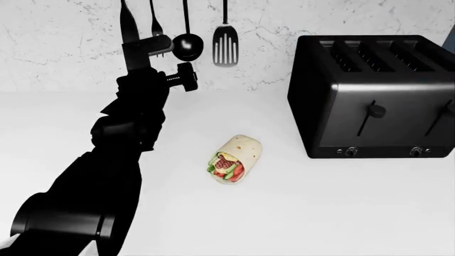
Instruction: Pick the boxed food and boxed food from the counter and place them in the cabinets closest to them.
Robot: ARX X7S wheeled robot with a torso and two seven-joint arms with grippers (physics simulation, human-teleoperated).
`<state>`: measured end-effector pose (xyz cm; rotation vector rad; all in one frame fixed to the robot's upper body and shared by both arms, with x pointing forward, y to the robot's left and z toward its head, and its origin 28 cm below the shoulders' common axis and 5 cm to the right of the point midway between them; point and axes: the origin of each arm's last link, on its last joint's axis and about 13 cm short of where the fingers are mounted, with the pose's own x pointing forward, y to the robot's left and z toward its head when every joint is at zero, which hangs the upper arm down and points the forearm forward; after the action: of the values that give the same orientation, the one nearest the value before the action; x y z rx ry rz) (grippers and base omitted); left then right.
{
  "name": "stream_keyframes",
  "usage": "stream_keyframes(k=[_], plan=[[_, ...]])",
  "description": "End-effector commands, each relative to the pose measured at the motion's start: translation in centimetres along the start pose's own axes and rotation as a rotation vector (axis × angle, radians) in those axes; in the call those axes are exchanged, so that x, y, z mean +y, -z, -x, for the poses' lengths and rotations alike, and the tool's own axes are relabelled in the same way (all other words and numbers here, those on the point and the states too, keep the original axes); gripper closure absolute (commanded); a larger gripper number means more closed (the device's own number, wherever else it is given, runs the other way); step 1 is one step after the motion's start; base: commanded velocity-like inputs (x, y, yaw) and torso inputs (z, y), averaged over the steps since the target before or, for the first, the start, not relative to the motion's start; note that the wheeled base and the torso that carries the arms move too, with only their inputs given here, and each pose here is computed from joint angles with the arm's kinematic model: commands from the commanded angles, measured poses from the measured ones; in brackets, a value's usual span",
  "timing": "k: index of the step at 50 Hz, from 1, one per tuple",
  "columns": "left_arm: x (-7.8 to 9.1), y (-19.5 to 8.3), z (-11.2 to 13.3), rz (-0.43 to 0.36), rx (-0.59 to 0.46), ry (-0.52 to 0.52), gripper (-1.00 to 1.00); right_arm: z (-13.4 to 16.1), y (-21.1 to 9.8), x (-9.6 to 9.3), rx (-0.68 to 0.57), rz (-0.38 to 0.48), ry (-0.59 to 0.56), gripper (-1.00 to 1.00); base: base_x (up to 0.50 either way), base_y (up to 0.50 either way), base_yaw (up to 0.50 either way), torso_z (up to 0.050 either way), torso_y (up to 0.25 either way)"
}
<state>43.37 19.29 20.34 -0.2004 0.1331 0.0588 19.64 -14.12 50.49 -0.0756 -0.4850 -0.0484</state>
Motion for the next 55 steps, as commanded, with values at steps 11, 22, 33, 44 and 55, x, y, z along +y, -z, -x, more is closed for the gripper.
stream_keyframes(k=[11, 22, 33, 44, 55], plan=[[0.0, 0.0, 0.0, -0.004, 0.002, 0.009, -1.00, 1.3, -0.9, -0.6, -0.076, 0.112, 0.086, -1.00, 0.00, 0.00, 0.00, 0.000, 0.000], [0.0, 0.0, 0.0, -0.007, 0.003, 0.009, -1.00, 1.5, -0.9, -1.1, -0.086, 0.116, 0.125, -1.00, -0.10, -0.05, 0.00, 0.000, 0.000], [-1.4, -5.2, 0.1, 0.145, -0.169, 0.149, -1.00, 2.7, -0.9, -1.1, -0.081, 0.108, 0.116, -1.00, -0.50, -0.21, 0.00, 0.000, 0.000], [-0.8, -7.3, 6.9, 0.156, -0.262, 0.257, -1.00, 5.3, 0.7, 0.3, -0.069, 0.025, -0.023, -1.00, -0.50, -0.06, 0.00, 0.000, 0.000], [1.2, -3.8, 12.4, 0.116, -0.287, 0.295, -1.00, 6.7, 4.9, 1.6, -0.050, -0.037, -0.115, -1.00, -0.50, 0.00, 0.00, 0.000, 0.000]])
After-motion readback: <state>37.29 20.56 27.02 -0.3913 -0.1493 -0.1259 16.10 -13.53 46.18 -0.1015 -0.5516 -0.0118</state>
